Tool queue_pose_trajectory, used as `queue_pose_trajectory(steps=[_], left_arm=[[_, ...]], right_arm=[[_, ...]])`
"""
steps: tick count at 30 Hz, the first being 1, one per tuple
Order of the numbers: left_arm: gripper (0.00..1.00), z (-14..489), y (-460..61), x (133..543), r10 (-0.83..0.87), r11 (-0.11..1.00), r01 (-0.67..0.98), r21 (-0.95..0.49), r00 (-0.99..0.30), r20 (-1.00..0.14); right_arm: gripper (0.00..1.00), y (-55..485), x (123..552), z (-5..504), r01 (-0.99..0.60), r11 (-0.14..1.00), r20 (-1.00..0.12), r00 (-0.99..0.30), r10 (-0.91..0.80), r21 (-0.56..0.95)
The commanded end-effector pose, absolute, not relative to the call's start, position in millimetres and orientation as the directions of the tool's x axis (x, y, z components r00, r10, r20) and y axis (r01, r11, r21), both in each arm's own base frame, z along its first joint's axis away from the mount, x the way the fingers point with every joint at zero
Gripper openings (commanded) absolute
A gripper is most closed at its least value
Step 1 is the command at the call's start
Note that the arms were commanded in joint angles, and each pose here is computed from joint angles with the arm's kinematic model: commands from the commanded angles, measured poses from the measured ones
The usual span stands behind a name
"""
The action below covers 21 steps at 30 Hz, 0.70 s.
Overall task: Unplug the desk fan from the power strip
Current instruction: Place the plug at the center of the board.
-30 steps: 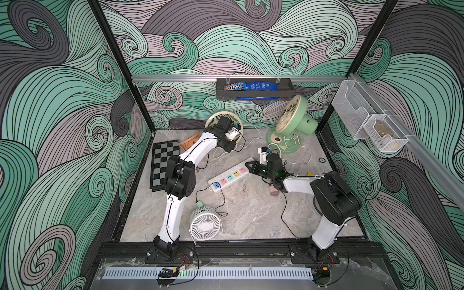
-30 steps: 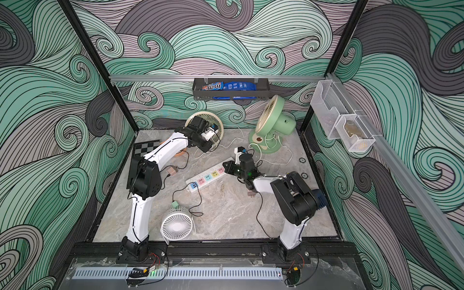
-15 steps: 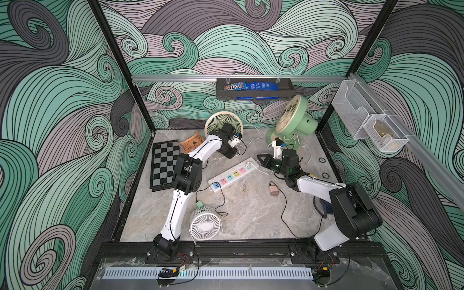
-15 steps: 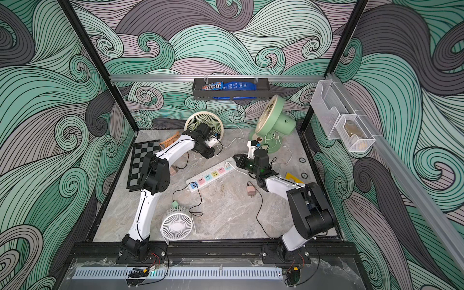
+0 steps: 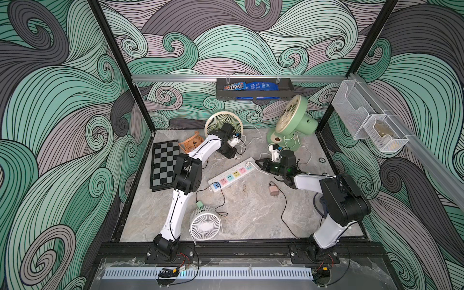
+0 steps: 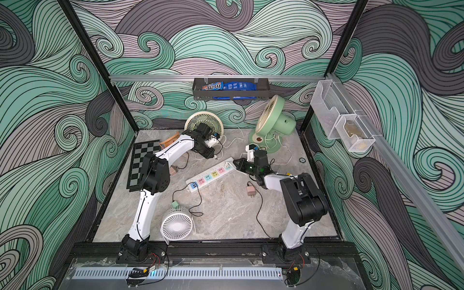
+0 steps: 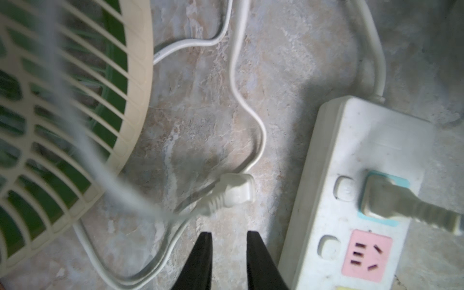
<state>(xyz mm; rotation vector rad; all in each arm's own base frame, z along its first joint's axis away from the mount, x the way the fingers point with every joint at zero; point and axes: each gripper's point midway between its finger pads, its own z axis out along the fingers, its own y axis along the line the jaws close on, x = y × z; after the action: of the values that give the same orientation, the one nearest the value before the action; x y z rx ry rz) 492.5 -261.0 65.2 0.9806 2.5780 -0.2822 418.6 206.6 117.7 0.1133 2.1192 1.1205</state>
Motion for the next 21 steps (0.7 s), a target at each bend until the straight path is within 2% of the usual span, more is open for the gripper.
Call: queue_pose_trajectory(steps=[1, 6, 15, 21], left_arm=[[0.34, 82.6, -262.1, 493.8, 0.587, 0.736, 0.673, -0.074, -0.689, -0.425], [0.39, 99.3, -263.2, 490.1, 0.590, 0.723, 0.686, -0.078, -0.672, -0.447], [0.34, 132.3, -289.1, 460.9, 0.595, 0.599, 0.773, -0.209, -0.604, -0.530], [0.34, 125.4, -304.2, 444.4, 0.639, 0.533, 0.819, -0.212, -0.554, -0.534]], right_arm=[[0.01, 211.7, 424.8, 124.2, -0.290, 0.599, -0.577, -0.730, 0.366, 0.746], [0.01, 212.4, 429.0, 117.3, -0.291, 0.584, -0.563, -0.744, 0.360, 0.758], [0.01, 212.6, 435.3, 95.2, -0.279, 0.563, -0.525, -0.781, 0.338, 0.778], [0.01, 210.3, 437.6, 78.5, -0.259, 0.564, -0.503, -0.798, 0.333, 0.784]])
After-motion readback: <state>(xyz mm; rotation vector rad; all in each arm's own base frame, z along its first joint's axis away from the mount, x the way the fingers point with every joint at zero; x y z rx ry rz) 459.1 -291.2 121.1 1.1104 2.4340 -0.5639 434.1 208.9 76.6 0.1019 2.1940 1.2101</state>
